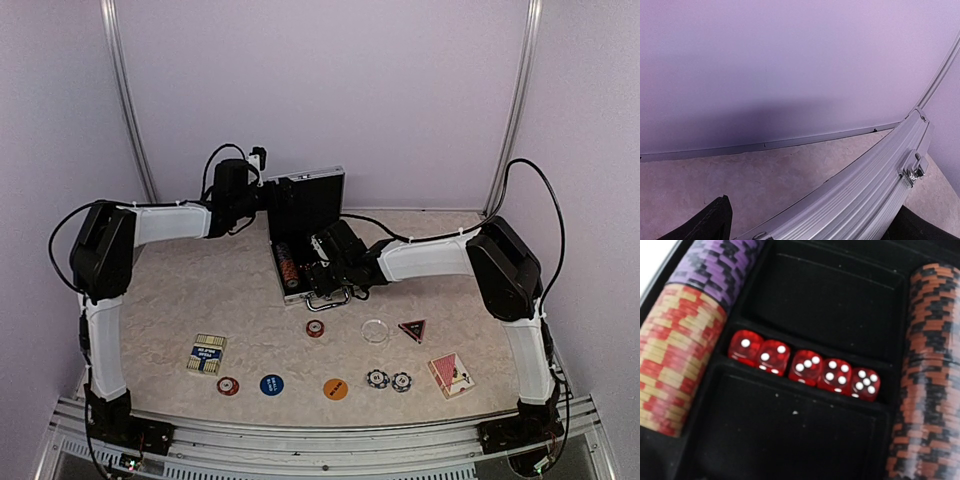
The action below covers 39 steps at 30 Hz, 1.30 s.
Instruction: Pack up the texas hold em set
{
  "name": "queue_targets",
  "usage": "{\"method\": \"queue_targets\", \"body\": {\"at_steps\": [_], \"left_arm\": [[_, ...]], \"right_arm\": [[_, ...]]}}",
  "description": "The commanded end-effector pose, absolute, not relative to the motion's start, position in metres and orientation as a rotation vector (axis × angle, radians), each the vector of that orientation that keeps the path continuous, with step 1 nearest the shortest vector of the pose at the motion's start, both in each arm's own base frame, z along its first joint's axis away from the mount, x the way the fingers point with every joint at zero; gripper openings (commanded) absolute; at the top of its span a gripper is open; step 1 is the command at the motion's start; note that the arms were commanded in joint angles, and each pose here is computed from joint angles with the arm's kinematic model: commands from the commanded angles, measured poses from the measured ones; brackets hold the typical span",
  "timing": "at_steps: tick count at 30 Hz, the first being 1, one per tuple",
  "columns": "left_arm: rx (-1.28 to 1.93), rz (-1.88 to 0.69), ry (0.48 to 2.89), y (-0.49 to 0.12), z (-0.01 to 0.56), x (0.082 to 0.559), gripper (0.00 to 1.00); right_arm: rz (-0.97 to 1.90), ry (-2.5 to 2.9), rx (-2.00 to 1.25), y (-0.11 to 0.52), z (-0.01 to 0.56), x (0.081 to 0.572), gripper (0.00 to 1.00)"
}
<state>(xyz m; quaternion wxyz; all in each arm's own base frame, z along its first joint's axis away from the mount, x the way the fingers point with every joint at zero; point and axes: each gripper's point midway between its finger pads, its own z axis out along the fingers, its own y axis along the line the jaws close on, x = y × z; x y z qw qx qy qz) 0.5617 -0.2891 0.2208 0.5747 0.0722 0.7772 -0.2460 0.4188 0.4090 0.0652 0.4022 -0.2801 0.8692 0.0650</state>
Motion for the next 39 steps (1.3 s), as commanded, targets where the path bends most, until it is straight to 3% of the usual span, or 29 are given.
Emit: {"method": "queue_targets", "body": {"at_steps": [1,39], "left_arm": [[0.185,-0.606,1.762,-0.295,0.247,0.547,0.99],[0.217,-0.693,1.802,-0.316,0.224,0.486,0.99]], "right_arm": [[0.13,2.281,-0.796,0.402,0.046,0.394,0.8],[0.181,2.255,-0.766,0.412,0.063,0.395,0.8]]}}
